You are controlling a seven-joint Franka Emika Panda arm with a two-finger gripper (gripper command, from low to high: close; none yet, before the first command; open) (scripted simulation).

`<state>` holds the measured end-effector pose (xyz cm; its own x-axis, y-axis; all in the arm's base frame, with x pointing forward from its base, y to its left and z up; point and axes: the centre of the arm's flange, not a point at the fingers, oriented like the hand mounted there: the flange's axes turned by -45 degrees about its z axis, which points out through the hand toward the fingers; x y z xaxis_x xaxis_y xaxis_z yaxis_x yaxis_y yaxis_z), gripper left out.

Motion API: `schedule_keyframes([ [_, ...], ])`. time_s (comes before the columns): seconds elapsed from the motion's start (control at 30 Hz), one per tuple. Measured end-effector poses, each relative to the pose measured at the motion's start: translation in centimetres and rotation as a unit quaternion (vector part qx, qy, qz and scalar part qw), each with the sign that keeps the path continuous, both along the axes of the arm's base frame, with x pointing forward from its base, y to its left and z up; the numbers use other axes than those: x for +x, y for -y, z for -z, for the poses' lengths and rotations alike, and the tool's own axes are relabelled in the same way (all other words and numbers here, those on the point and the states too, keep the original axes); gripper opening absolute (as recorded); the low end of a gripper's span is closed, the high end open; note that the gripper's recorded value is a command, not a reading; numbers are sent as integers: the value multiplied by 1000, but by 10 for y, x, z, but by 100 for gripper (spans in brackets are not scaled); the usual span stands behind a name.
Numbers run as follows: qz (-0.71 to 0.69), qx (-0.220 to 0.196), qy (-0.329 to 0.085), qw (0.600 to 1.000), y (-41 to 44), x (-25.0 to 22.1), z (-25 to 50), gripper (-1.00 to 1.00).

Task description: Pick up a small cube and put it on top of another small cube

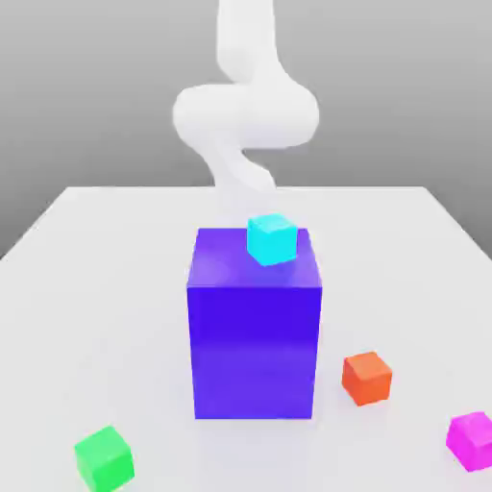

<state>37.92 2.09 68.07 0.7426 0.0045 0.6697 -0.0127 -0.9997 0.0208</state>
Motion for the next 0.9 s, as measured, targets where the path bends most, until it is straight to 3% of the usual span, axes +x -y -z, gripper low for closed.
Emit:
schedule_keyframes([
  [0.23,-9,-37,-89,995,-61,75,102,0],
  [0.47,-34,-60,-171,983,-123,114,217,0],
  [0.9,-107,-54,-313,942,-238,90,431,0],
])
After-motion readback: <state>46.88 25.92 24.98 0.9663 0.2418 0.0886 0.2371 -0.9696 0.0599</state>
